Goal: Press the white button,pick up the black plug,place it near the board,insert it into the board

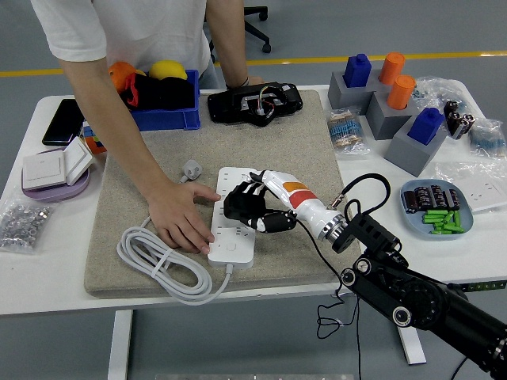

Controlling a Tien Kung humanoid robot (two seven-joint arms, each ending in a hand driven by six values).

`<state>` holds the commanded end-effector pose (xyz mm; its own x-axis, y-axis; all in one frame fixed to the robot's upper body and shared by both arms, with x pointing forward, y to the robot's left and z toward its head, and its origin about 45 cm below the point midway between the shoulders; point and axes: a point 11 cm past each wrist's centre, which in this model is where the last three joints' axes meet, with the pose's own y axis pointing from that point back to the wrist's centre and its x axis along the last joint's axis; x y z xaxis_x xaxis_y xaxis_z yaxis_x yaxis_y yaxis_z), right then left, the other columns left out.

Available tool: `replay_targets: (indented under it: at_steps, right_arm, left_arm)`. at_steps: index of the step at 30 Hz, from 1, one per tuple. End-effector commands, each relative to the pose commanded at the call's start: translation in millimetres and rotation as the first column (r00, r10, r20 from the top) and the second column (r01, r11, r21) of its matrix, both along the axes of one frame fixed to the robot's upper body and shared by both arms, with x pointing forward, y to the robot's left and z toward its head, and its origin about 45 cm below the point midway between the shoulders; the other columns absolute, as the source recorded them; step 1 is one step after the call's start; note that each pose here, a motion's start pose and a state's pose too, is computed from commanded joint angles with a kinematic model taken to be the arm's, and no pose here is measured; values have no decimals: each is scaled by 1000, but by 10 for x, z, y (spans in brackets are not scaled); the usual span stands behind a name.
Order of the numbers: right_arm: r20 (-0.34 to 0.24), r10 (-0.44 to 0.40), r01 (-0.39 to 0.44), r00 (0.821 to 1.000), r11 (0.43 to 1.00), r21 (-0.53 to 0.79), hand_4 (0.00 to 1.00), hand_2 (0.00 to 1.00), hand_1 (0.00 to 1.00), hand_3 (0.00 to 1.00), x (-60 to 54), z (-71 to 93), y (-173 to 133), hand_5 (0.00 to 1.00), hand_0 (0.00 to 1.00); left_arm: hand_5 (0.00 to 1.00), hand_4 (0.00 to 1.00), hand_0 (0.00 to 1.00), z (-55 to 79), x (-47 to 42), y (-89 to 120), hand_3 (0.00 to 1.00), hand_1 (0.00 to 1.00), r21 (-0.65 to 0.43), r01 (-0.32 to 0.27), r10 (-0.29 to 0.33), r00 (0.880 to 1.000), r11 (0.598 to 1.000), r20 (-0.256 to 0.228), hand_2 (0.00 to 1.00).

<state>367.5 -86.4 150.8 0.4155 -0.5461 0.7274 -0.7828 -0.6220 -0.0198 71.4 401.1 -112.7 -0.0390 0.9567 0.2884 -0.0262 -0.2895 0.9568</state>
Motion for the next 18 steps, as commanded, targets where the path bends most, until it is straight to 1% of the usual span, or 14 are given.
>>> replay_targets:
  at_steps: [6,13,18]
  right_arm:
    - [8,-8,8,1000,1000,-23,747,503,426,564,40,-23,-43,2,462]
    - [-11,-18,17,1000,999,-46,746,503,428,564,26,-137,-106,2,467]
    - [-16,-26,25,1000,998,-52,746,503,428,564,26,-177,-140,2,467]
  left_arm:
    - [257,599,466,8,11,20,576,496,4,4,-4,1000,1000,0,512]
    - [257,599,466,9,3,28,577,497,6,7,-7,1000,1000,-3,512]
    - [257,599,466,10,-2,32,577,497,6,9,-9,1000,1000,-5,512]
